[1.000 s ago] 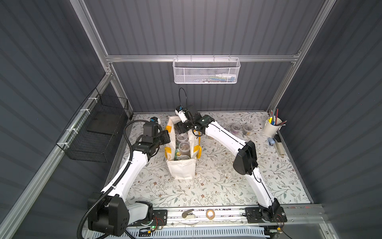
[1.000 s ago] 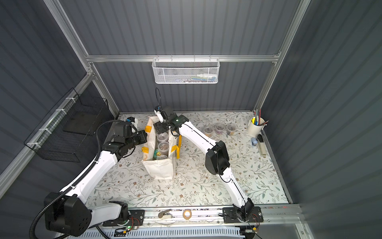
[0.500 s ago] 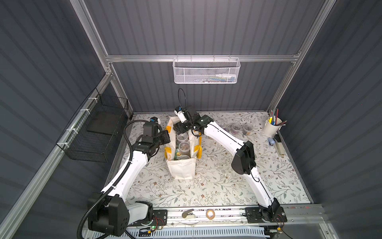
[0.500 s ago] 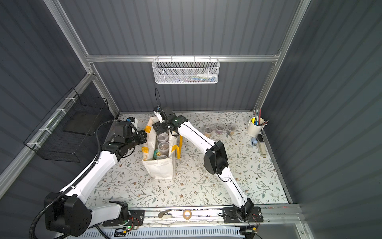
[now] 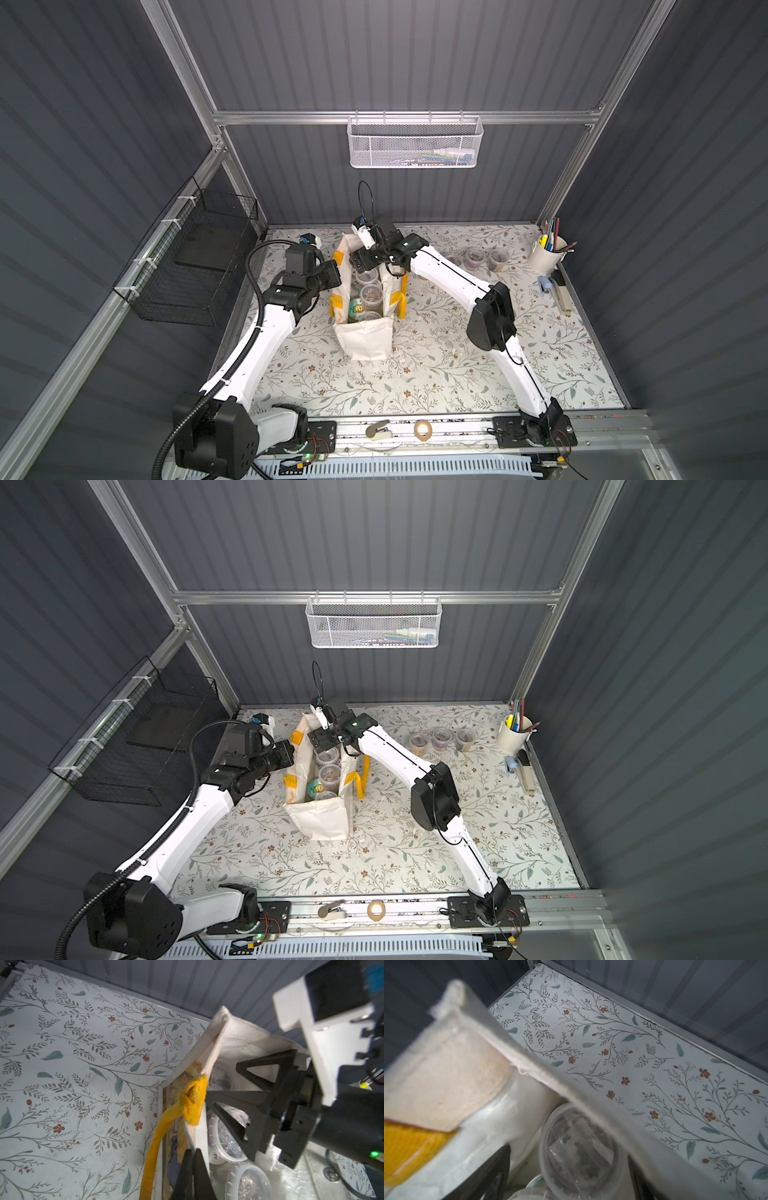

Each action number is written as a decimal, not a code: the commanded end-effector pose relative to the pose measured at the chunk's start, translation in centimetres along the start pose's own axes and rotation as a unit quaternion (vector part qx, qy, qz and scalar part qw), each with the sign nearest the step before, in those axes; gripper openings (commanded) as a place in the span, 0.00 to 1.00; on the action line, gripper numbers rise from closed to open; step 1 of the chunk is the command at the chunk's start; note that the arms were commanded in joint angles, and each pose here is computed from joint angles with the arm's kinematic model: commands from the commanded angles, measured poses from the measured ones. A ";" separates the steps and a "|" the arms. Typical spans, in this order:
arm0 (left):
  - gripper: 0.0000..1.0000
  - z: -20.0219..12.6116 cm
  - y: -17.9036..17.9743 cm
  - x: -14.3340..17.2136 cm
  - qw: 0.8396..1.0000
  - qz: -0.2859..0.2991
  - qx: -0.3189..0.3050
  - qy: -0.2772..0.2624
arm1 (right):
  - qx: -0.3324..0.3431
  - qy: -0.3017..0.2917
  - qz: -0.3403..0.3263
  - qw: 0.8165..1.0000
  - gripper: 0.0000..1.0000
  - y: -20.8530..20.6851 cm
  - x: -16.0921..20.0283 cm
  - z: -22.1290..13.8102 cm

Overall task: Take out the seed jars from the canvas bag
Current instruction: Pick up the seed jar from the canvas bag.

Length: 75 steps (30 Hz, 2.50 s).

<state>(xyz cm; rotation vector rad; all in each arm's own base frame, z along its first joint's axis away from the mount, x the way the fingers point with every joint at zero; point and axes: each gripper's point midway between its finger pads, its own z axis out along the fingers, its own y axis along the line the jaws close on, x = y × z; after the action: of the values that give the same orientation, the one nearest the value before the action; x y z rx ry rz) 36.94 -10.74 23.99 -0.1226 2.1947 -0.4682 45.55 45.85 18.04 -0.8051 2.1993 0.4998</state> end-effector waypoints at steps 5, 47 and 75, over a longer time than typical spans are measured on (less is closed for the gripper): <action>0.00 -1.3 -0.2 -0.8 1.000 0.009 -0.006 -0.005 | 0.014 0.026 0.014 0.999 0.91 -1.9 1.5 0.5; 0.00 -0.3 0.1 -0.1 1.000 0.005 -0.004 0.004 | 0.001 -0.052 0.004 0.999 0.69 -0.7 -4.2 -5.5; 0.00 0.4 0.2 0.2 1.000 0.007 -0.006 0.010 | 0.136 -0.119 0.190 0.965 0.70 -17.8 6.8 -23.2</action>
<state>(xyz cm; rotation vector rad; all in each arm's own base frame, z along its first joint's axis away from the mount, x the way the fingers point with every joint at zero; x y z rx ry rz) 36.95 -10.67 24.00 -0.1232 2.2017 -0.4611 41.59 20.94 29.56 -0.2987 2.0721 0.5393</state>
